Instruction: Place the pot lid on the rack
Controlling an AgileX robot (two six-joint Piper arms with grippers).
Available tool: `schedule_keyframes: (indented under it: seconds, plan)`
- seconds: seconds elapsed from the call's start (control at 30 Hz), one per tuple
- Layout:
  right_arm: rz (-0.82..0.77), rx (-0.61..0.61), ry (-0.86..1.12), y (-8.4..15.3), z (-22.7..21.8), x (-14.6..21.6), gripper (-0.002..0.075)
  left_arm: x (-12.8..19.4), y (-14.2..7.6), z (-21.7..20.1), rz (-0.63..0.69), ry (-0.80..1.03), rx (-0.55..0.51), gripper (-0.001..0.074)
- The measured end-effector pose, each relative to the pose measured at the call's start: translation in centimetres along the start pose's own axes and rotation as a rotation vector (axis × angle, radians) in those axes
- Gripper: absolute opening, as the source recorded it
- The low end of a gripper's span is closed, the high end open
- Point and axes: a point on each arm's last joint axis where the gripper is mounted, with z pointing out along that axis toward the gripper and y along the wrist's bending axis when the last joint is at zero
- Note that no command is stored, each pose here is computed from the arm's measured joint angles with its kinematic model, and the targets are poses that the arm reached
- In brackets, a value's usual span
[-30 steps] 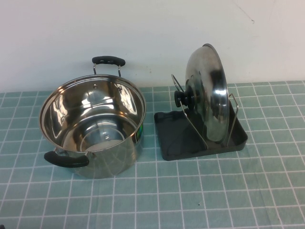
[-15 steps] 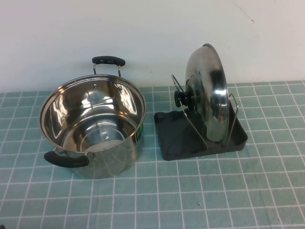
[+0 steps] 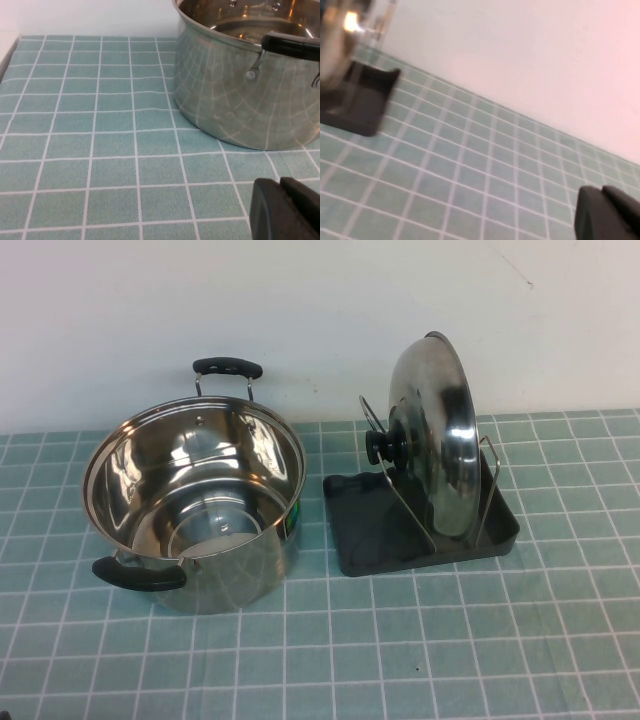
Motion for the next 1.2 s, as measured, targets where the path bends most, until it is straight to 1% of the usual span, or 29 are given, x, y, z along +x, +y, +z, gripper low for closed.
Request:
schedule_keyframes:
  seconds: [0.13, 0.2, 0.3, 0.83, 1.07, 1.2]
  plan:
    - [0.007, 0.069, 0.029, 1.1, 0.7, 3.4, -0.0001, 0.0, 0.0, 0.0, 0.000, 0.000, 0.000, -0.0002]
    - [0.011, 0.071, 0.065, 1.7, 1.2, 5.0, -0.0001, 0.0, 0.0, 0.0, 0.000, 0.000, 0.000, -0.0002]
    - [0.059, 0.045, 0.136, 2.6, 1.8, 7.1, -0.0001, 0.0, 0.0, 0.0, 0.000, 0.000, 0.000, -0.0002]
    - [0.085, 0.050, 0.133, 2.6, 1.8, 7.1, -0.0001, 0.0, 0.0, 0.0, 0.001, 0.000, 0.000, -0.0002]
    - [0.097, -0.006, 0.108, 2.9, 1.8, 7.0, -0.0001, 0.0, 0.0, 0.0, 0.001, 0.000, 0.000, -0.0002]
    - [0.101, -0.011, 0.106, 3.0, 1.8, 6.9, -0.0001, 0.0, 0.0, 0.0, 0.001, 0.000, 0.000, -0.0002]
